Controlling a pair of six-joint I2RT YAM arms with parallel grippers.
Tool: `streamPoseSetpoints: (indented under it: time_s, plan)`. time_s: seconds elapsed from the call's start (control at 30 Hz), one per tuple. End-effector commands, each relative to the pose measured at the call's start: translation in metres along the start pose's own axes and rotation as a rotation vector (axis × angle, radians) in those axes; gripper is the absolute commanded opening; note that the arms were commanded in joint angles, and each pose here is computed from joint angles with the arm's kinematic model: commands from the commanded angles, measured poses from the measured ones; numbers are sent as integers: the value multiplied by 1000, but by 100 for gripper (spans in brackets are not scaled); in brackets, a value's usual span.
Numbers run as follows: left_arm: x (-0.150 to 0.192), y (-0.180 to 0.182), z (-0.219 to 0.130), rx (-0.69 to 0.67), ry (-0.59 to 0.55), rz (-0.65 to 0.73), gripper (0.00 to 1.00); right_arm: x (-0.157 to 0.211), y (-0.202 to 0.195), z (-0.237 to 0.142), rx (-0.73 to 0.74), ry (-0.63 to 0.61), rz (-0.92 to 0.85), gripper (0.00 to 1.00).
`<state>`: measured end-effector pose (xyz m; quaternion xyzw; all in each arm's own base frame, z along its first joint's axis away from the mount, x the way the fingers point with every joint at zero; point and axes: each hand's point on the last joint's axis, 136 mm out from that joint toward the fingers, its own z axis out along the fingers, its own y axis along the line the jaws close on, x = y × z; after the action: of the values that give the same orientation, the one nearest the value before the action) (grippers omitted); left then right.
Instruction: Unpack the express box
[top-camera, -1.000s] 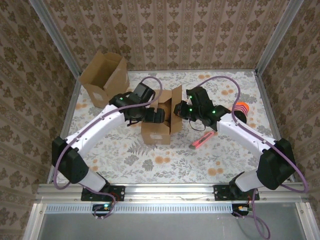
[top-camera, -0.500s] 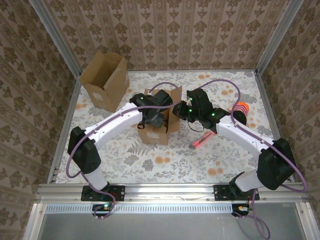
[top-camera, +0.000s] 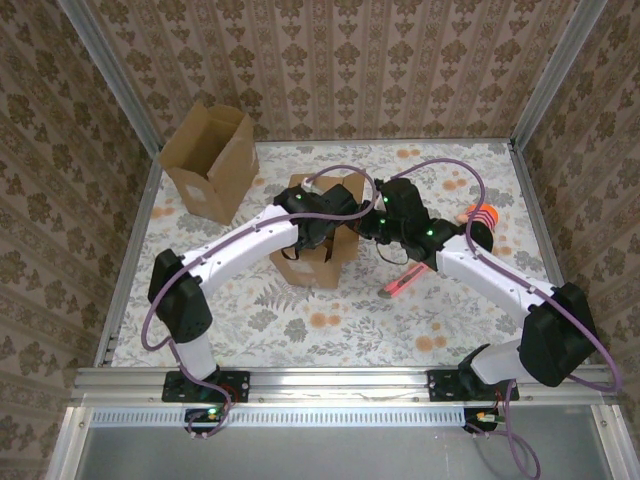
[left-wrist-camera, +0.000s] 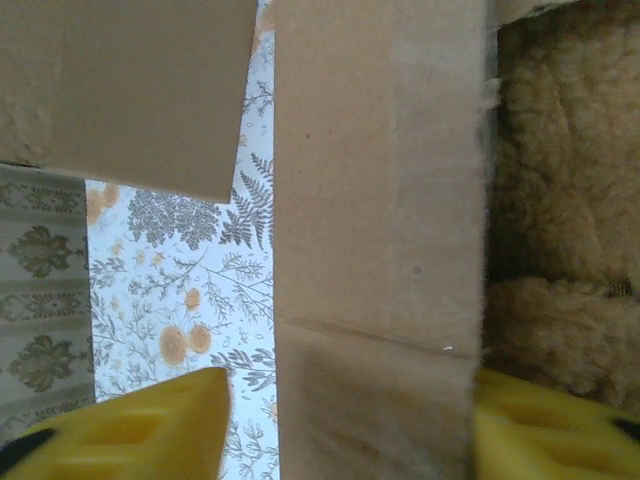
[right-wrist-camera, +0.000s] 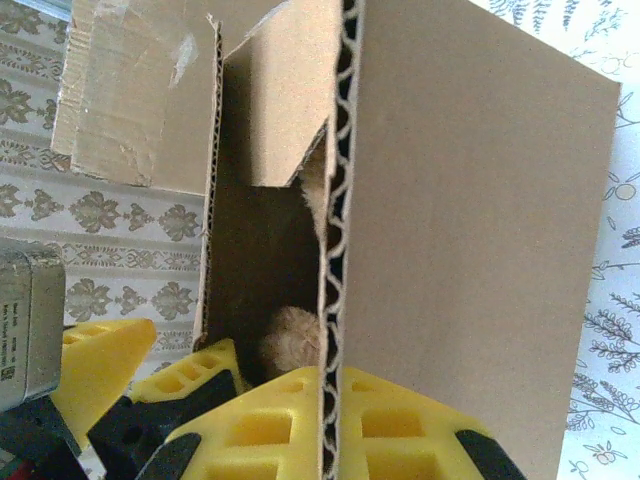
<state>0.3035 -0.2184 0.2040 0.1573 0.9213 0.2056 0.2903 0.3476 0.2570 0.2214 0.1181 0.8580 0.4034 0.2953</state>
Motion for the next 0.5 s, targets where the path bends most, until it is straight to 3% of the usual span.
streamPoseSetpoints:
  time_s: [0.0,0.1,0.23,0.47]
  plan:
    - [-2,33,-5,-126,-10,31,46,-6,6,-13,-18,-41,-19,0]
    - [-1,35,-5,-133,-4,36,32,-6,2,-15,-6,-46,-23,0]
    - [1,40,-6,-138,2,37,2,-6,-3,-16,16,-52,-27,0]
    - [6,48,-11,-110,-3,20,0,-4,-12,-18,50,-59,-36,0]
